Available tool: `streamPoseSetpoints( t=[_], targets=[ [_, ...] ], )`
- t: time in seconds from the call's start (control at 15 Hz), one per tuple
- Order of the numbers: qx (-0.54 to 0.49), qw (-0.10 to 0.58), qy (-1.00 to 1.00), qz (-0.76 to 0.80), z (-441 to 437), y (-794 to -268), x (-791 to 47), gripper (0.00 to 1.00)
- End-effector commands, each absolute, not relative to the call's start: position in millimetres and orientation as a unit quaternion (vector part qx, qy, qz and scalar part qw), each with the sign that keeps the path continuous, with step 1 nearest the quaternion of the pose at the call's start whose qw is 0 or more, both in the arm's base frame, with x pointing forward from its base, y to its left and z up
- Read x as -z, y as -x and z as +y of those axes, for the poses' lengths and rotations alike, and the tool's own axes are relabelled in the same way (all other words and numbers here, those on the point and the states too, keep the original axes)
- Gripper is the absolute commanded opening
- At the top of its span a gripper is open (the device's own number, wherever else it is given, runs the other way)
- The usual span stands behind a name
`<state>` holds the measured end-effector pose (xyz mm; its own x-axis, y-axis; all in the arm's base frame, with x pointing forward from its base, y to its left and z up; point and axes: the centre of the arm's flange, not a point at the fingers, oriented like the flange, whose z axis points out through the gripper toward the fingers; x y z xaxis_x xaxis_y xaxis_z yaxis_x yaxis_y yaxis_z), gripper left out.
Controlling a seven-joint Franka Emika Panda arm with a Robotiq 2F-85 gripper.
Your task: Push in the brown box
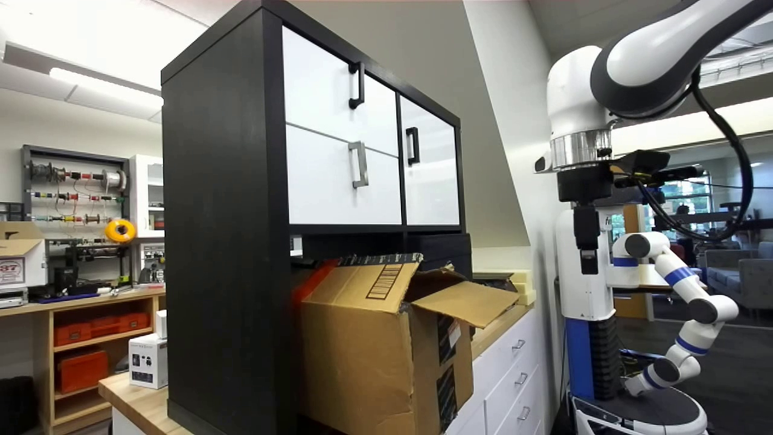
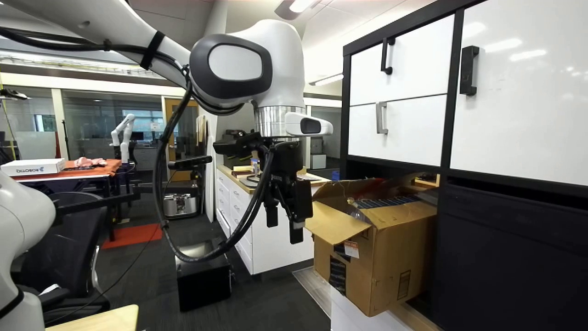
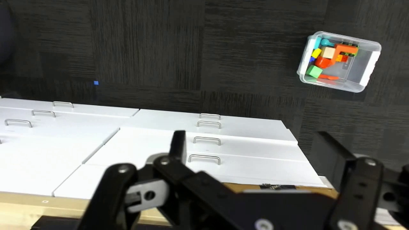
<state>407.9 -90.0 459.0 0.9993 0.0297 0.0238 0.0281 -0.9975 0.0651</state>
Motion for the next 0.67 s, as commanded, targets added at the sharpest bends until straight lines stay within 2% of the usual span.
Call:
streamPoseSetpoints(
  t=[0.0,0.6],
  targets=[
    [-0.042,0.022,-0.999,-0.012,-63,-429,-457,1.0],
    [-0.08,0.005,-0.995,-0.058,0,-472,-410,1.0]
  ],
)
